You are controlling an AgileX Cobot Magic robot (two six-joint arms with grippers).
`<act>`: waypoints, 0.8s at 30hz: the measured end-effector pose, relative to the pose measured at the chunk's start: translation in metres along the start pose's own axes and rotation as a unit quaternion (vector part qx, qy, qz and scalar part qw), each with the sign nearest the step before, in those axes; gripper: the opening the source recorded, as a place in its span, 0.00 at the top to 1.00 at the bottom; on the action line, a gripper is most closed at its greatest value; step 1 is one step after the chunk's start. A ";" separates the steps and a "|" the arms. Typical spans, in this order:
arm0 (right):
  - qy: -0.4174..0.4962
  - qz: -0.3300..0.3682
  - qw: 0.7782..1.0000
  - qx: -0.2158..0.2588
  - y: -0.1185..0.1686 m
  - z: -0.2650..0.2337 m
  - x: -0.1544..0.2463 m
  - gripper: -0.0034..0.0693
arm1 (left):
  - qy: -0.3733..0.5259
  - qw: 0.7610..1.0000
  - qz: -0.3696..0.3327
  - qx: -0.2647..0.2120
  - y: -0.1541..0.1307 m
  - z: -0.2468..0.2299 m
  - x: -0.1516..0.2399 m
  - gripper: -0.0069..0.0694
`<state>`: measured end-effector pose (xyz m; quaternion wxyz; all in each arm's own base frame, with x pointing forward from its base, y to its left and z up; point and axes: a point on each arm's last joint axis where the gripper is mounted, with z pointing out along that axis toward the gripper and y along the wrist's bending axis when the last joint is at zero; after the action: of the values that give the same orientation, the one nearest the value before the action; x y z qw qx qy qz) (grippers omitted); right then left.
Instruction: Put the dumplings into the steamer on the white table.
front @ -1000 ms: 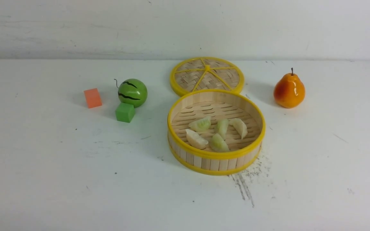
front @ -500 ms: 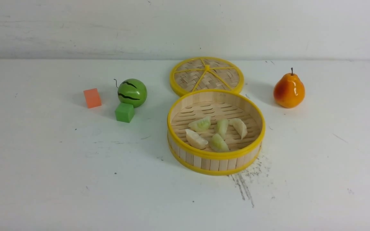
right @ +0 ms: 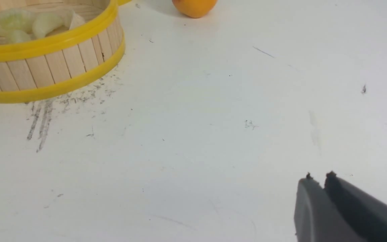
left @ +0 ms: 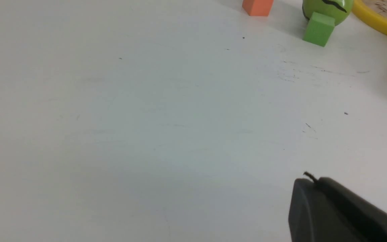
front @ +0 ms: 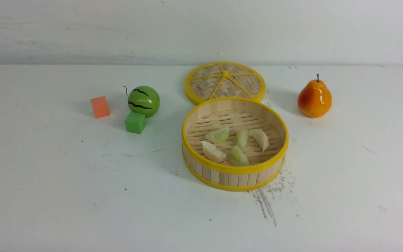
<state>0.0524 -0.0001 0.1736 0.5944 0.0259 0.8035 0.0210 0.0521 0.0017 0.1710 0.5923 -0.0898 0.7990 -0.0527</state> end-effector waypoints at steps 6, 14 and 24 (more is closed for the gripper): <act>0.000 0.000 1.000 0.000 0.000 0.000 0.000 0.85 | 0.000 1.000 0.000 0.000 0.000 0.000 0.000 0.93; 0.000 0.000 1.000 0.000 0.000 0.000 0.000 0.84 | 0.000 1.000 0.000 0.000 0.000 0.000 0.000 0.93; 0.000 0.000 1.000 0.000 0.000 0.000 0.000 0.82 | 0.000 1.000 0.000 0.000 0.000 0.000 0.000 0.93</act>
<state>0.0524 -0.0001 0.1736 0.5944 0.0259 0.8035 0.0210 0.0521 0.0017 0.1710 0.5923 -0.0898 0.7990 -0.0527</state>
